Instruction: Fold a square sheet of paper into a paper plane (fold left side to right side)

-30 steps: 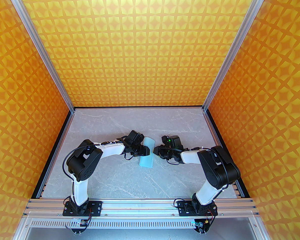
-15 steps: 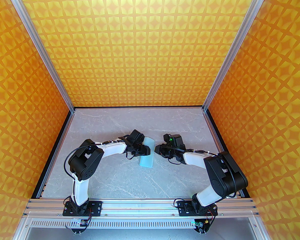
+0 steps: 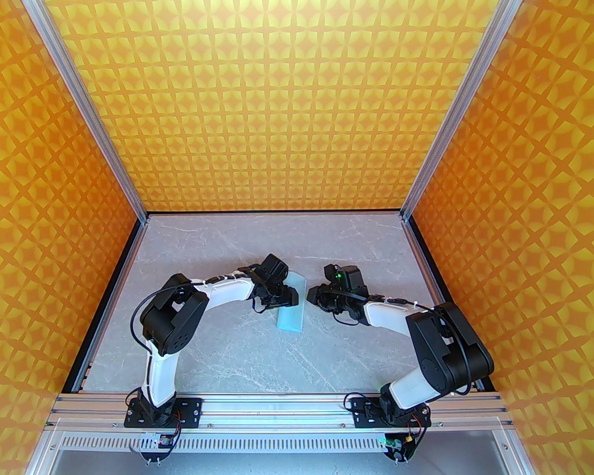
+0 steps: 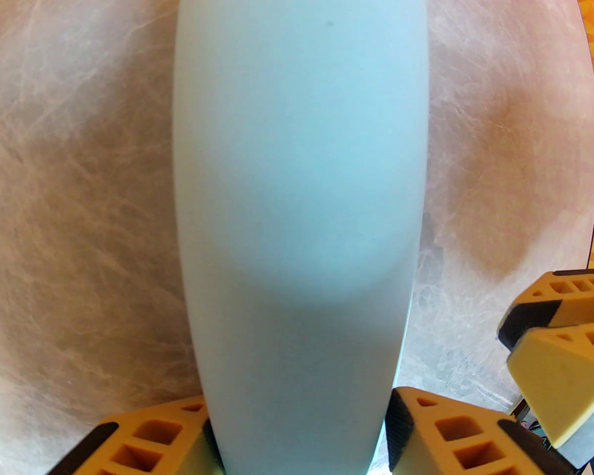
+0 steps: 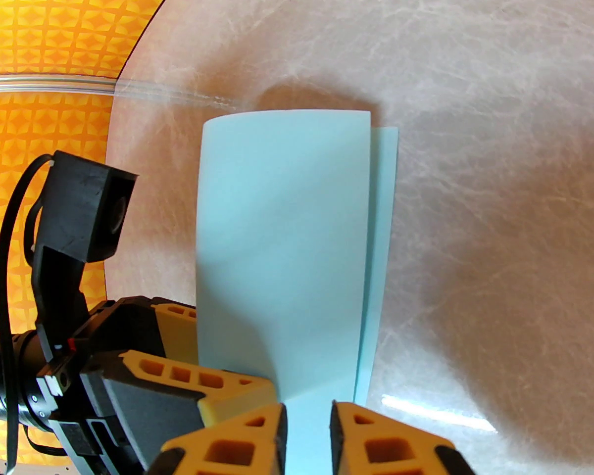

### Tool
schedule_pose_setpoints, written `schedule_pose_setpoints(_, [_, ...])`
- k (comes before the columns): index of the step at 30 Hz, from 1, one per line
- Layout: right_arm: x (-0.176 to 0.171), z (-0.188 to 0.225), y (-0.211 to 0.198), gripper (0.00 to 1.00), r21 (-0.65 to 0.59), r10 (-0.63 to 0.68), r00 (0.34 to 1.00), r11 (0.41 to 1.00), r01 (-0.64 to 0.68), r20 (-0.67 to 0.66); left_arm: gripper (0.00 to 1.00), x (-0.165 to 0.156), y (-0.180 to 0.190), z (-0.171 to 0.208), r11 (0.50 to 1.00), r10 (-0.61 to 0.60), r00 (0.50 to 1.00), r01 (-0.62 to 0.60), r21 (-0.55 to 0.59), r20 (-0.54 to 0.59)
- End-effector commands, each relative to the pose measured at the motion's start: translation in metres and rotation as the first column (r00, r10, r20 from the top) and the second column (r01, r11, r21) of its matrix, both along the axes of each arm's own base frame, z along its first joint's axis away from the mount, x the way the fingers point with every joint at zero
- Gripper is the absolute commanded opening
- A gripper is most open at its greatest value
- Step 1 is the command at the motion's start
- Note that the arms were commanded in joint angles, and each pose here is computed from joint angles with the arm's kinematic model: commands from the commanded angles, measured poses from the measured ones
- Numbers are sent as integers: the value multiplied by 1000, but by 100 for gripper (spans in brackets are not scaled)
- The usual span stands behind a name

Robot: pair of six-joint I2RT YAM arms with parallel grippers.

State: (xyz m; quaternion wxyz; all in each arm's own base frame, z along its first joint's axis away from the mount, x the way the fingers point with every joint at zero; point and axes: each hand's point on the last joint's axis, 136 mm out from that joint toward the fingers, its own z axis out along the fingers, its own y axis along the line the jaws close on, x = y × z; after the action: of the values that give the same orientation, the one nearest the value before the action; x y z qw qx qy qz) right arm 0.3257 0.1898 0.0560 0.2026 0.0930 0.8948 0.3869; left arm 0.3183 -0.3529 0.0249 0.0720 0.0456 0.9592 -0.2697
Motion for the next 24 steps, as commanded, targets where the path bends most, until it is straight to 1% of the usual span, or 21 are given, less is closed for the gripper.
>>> schedule_pose_setpoints(1, [2, 5, -6, 22, -16, -21, 1000, 1000, 21, 21, 57, -7, 7, -69, 990, -21, 1000, 22, 140, -10])
schedule_pose_setpoints(11, [3, 8, -7, 21, -18, -21, 999, 1000, 22, 29, 57, -12, 12, -87, 975, -31, 999, 40, 217, -44])
schedule_pose_setpoints(19, [2, 2, -3, 19, -3, -9, 1000, 1000, 9, 10, 56, -15, 12, -95, 969, -44, 997, 56, 239, -55])
schedule_pose_setpoints(20, [3, 2, -2, 17, 2, -7, 1000, 1000, 7, 11, 56, -16, 12, -96, 969, -47, 997, 60, 242, -57])
schedule_pose_setpoints(24, [3, 0, -1, 16, 5, -5, 1000, 1000, 5, 5, 56, -17, 12, -97, 963, -77, 995, 90, 253, -60])
